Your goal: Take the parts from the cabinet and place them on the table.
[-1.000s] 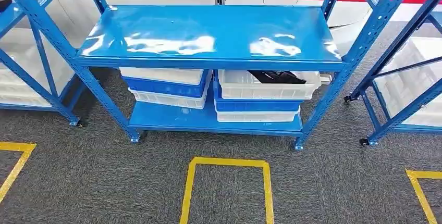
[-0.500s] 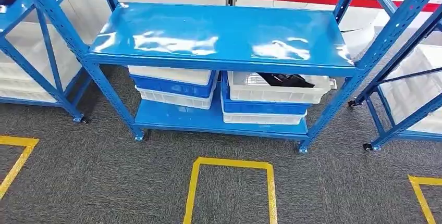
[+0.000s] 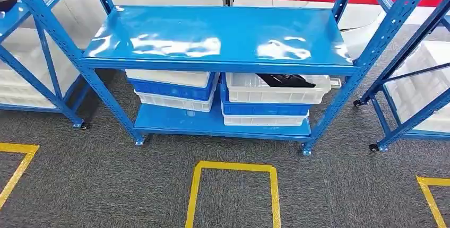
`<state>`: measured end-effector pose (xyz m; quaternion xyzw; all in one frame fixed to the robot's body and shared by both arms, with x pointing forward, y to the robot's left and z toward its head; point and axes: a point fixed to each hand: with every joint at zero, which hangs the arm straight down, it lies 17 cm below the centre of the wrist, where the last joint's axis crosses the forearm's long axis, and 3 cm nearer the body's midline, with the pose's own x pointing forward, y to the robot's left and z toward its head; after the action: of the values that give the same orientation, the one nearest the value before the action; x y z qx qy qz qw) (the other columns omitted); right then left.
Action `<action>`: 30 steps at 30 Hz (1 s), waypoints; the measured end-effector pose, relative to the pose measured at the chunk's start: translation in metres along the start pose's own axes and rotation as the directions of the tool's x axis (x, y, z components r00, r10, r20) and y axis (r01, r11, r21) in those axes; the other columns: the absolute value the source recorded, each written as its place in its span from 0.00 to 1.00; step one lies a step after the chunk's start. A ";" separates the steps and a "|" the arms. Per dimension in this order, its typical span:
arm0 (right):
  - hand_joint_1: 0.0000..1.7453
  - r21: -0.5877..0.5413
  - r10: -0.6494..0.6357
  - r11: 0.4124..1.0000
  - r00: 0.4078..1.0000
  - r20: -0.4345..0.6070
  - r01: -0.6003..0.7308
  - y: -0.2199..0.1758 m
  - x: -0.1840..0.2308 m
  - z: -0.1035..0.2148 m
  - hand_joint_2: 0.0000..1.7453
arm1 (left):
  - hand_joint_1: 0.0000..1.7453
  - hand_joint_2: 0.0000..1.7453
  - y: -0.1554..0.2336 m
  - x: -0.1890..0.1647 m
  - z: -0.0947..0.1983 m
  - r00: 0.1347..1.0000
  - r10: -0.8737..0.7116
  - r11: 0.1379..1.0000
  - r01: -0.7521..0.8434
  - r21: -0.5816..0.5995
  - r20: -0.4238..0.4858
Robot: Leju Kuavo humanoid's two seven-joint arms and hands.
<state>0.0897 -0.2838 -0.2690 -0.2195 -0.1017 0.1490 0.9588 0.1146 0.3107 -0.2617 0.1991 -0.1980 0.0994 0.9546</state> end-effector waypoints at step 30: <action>0.00 0.062 -0.097 0.994 0.991 0.091 0.091 0.012 0.019 0.004 0.00 | 0.00 1.00 0.007 -0.002 -0.002 0.999 0.032 0.999 -0.032 0.023 -0.016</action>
<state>0.1036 -0.2662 -0.2684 -0.1795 -0.1527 0.1167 0.9648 0.1120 0.3175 -0.2618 0.2061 -0.1923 0.1185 0.9521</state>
